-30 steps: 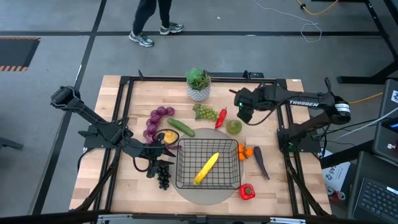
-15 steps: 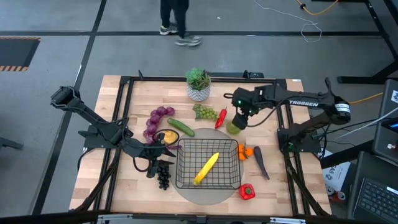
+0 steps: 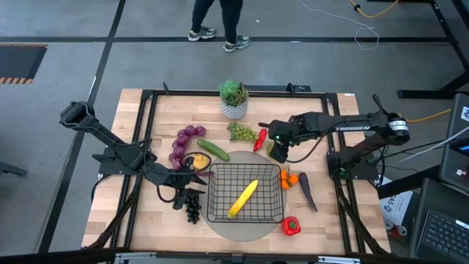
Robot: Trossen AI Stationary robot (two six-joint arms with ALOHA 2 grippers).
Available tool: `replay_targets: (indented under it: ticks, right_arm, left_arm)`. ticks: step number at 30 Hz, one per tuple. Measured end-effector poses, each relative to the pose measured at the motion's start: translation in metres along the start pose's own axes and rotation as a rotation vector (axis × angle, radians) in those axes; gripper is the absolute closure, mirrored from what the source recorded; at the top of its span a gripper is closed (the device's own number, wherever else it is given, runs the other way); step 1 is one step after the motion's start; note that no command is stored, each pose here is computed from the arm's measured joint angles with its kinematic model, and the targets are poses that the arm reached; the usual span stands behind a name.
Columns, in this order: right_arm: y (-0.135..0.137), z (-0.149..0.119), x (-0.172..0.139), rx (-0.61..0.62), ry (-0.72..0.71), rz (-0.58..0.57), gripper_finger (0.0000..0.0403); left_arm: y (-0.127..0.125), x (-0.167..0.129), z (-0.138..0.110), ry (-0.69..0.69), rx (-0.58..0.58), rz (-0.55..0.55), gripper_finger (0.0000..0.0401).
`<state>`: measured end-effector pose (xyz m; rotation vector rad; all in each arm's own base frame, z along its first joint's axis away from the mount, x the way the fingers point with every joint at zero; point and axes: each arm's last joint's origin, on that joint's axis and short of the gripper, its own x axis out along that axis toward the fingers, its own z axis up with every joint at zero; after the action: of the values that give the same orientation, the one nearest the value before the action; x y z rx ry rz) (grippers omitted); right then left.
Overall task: Build produce basket
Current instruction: Put the green pear into the black wire basket
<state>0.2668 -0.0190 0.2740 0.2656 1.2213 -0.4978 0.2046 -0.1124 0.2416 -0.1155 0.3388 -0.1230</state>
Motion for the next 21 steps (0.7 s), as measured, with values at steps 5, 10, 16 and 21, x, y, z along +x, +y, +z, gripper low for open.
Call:
replay_targets:
  ticks: [5, 10, 16, 21]
  right_arm:
    - [0.004, 0.002, 0.012, -0.047, 0.051, 0.006, 0.0161]
    - [0.006, 0.000, 0.019, -0.068, 0.115, 0.021, 0.0161]
    - [0.008, 0.002, 0.026, -0.099, 0.130, 0.021, 0.0161]
    - [0.009, 0.004, 0.032, -0.101, 0.143, 0.019, 0.0162]
  left_arm:
    - [0.000, 0.000, 0.000, 0.000, 0.000, 0.000, 0.0268]
    - [0.000, 0.000, 0.000, 0.000, 0.000, 0.000, 0.0268]
    - [0.000, 0.000, 0.000, 0.000, 0.000, 0.000, 0.0268]
    - [0.000, 0.000, 0.000, 0.000, 0.000, 0.000, 0.0268]
